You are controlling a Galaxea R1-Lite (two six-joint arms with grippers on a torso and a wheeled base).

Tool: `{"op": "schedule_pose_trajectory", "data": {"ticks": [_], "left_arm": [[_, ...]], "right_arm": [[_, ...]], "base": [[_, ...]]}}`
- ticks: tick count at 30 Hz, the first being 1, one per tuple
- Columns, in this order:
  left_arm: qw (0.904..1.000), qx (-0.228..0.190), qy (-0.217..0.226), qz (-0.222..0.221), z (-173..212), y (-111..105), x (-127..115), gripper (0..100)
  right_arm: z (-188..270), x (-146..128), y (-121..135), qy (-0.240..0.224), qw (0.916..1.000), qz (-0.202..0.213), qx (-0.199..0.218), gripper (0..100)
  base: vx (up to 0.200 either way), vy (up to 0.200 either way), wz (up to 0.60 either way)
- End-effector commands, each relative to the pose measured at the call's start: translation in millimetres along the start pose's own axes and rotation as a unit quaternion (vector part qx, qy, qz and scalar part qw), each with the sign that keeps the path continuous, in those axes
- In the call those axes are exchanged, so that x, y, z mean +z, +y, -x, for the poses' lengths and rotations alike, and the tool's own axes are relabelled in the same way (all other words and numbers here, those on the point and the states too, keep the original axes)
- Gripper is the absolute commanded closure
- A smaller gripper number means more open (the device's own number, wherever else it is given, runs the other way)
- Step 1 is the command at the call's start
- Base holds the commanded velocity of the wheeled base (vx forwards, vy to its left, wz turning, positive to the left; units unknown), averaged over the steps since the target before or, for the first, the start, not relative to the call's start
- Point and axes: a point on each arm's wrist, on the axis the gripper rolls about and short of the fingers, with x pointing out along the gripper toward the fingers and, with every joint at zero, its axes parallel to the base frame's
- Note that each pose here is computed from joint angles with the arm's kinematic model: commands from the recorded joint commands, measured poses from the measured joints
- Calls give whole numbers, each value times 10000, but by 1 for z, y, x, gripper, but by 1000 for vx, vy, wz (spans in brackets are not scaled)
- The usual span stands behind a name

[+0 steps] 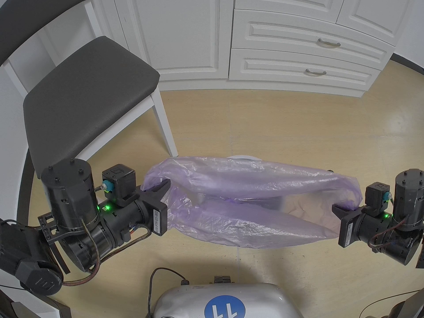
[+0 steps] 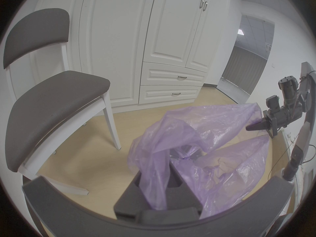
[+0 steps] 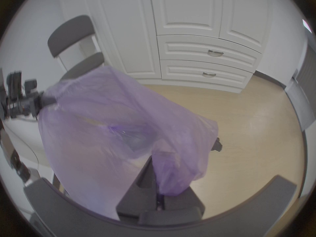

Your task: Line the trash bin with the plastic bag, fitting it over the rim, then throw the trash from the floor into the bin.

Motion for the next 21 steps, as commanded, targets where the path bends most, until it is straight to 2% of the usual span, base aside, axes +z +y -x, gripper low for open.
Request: {"op": "schedule_pose_trajectory", "data": {"ticks": [1,9,14,21], "left_arm": [[10000,50,14,-12,0,3,-1,100],[9997,80,156,-144,-1,9,-9,100],[9998,-83,144,-118,-2,14,-10,100],[9999,17,107,-77,-3,21,-8,100]], "right_arm": [[0,-12,-7,243,9992,255,-177,100],[0,-24,-14,472,9961,669,-317,100],[0,-26,-16,499,9958,685,-352,100],[-1,-27,-23,558,9940,778,-525,100]], "base": [[0,0,0],[0,0,0],[0,0,0],[0,0,0]]}}
